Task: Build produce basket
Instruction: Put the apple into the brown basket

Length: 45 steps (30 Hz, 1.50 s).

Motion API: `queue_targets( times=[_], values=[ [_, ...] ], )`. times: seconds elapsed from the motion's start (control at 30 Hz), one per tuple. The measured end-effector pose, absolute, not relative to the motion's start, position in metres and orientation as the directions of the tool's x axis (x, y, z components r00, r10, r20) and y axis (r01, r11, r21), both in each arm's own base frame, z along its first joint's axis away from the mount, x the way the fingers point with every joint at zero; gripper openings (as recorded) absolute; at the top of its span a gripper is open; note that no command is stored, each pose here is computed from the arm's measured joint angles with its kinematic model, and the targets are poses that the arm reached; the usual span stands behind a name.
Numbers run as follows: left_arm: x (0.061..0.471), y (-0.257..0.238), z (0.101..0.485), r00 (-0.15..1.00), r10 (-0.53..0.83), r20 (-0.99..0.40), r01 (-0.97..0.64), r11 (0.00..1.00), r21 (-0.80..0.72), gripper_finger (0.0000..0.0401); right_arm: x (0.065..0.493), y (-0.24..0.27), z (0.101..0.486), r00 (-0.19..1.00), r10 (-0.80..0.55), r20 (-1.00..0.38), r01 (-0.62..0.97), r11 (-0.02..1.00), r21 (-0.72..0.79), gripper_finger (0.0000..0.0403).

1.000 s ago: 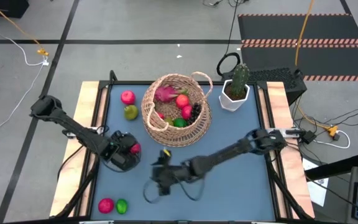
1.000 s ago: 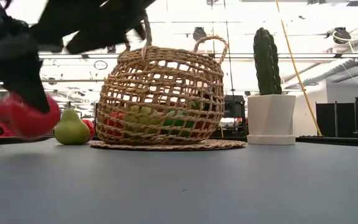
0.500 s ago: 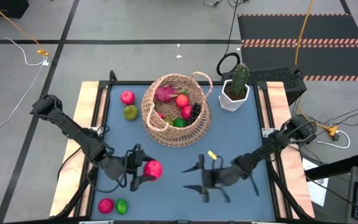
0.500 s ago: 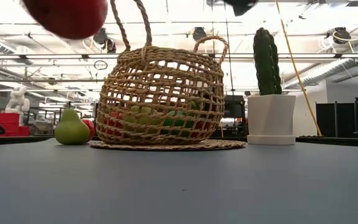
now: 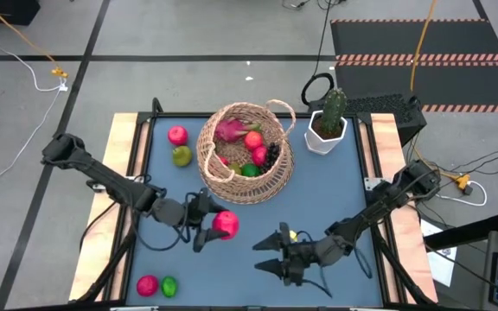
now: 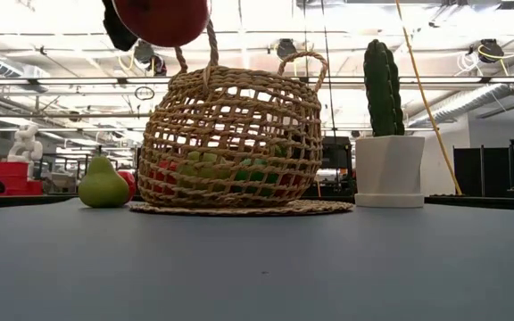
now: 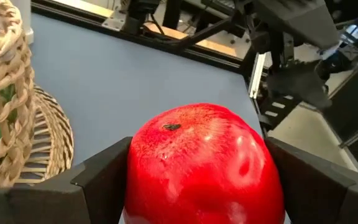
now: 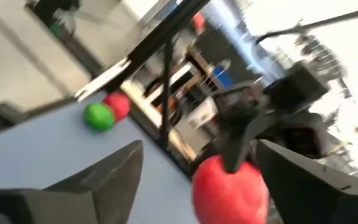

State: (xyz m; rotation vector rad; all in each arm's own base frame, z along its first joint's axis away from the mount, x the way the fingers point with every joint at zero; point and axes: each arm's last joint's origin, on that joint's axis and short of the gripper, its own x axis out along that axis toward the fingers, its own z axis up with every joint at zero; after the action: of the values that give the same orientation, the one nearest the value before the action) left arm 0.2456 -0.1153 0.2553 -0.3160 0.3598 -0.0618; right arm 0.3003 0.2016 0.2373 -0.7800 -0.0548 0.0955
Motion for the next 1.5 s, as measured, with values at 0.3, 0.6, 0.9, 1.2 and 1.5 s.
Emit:
queue_targets(
  times=[0.3, 0.6, 0.9, 1.2, 1.5],
  values=[
    [0.248, -0.121, 0.263, 0.955, -0.16, -0.249, 0.089, 0.957, -0.276, 0.0334, 0.329, 0.191, 0.248, 0.999, 0.035, -0.032, -0.047, 0.737, -0.674, 0.0395],
    [0.257, -0.131, 0.258, 0.968, -0.169, -0.187, 0.133, 0.973, -0.191, 0.0335, 0.355, 0.18, 0.238, 0.998, -0.058, -0.033, 0.021, 0.738, -0.674, 0.0399],
    [0.259, -0.135, 0.262, 0.974, -0.186, -0.131, 0.159, 0.969, -0.19, 0.0335, 0.36, 0.174, 0.237, 0.993, -0.113, 0.018, 0.099, 0.772, -0.628, 0.0396],
    [0.258, -0.137, 0.262, 0.973, -0.192, -0.132, 0.165, 0.968, -0.189, 0.0345, 0.36, 0.175, 0.236, 0.994, -0.105, 0.013, 0.091, 0.788, -0.609, 0.0342],
    [0.255, -0.142, 0.264, 0.973, -0.204, -0.104, 0.195, 0.976, -0.095, 0.0396, 0.359, 0.174, 0.24, 0.987, -0.152, 0.049, 0.153, 0.81, -0.566, 0.0329]
  ],
)
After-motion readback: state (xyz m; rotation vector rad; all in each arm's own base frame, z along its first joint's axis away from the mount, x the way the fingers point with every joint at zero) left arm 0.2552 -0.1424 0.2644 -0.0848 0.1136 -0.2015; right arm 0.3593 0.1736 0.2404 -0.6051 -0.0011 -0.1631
